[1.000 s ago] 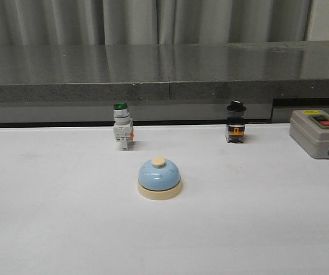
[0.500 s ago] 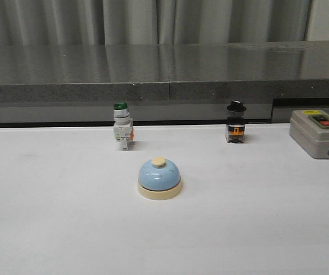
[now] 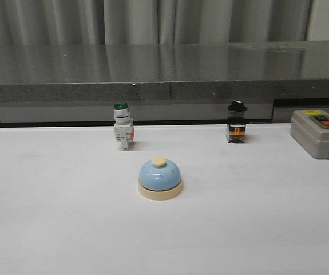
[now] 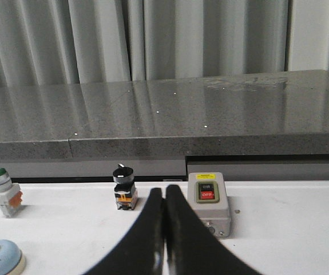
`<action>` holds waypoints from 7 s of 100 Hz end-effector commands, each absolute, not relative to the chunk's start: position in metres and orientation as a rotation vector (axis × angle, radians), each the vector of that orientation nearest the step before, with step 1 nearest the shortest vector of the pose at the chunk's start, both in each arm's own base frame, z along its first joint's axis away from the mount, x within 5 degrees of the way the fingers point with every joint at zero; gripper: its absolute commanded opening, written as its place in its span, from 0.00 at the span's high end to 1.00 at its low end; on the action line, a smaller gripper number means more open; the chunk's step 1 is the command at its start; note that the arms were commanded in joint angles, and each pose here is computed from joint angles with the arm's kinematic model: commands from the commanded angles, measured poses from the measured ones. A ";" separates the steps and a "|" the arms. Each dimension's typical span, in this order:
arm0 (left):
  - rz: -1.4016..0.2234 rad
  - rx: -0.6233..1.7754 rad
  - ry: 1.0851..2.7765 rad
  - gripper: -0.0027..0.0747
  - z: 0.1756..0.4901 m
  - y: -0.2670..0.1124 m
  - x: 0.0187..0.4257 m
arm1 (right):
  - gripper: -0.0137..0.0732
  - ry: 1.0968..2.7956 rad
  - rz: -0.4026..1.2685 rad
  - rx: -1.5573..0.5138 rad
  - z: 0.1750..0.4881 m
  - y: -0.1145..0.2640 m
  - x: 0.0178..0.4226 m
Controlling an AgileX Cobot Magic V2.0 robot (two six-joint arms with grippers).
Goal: Place and press bell with both arms
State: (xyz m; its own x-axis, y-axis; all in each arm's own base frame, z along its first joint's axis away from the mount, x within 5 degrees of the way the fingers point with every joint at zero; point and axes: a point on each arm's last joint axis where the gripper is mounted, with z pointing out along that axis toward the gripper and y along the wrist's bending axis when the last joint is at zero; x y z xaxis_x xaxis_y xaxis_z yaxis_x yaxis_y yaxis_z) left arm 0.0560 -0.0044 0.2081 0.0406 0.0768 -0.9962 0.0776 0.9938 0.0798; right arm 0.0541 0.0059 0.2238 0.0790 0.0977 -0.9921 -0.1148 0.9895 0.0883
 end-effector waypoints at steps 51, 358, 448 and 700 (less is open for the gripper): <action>-0.008 0.114 1.456 0.99 0.204 -0.005 0.055 | 0.91 2.121 0.155 -0.011 0.353 0.018 0.154; -0.008 0.114 1.456 0.99 0.204 -0.005 0.055 | 0.91 2.387 0.211 -0.547 0.342 0.175 0.323; -0.008 0.114 1.456 0.99 0.204 -0.005 0.055 | 0.91 2.051 0.031 -0.042 0.336 0.009 0.149; -0.008 0.114 1.456 0.99 0.204 -0.005 0.055 | 0.91 1.461 0.072 -0.046 0.211 0.004 0.054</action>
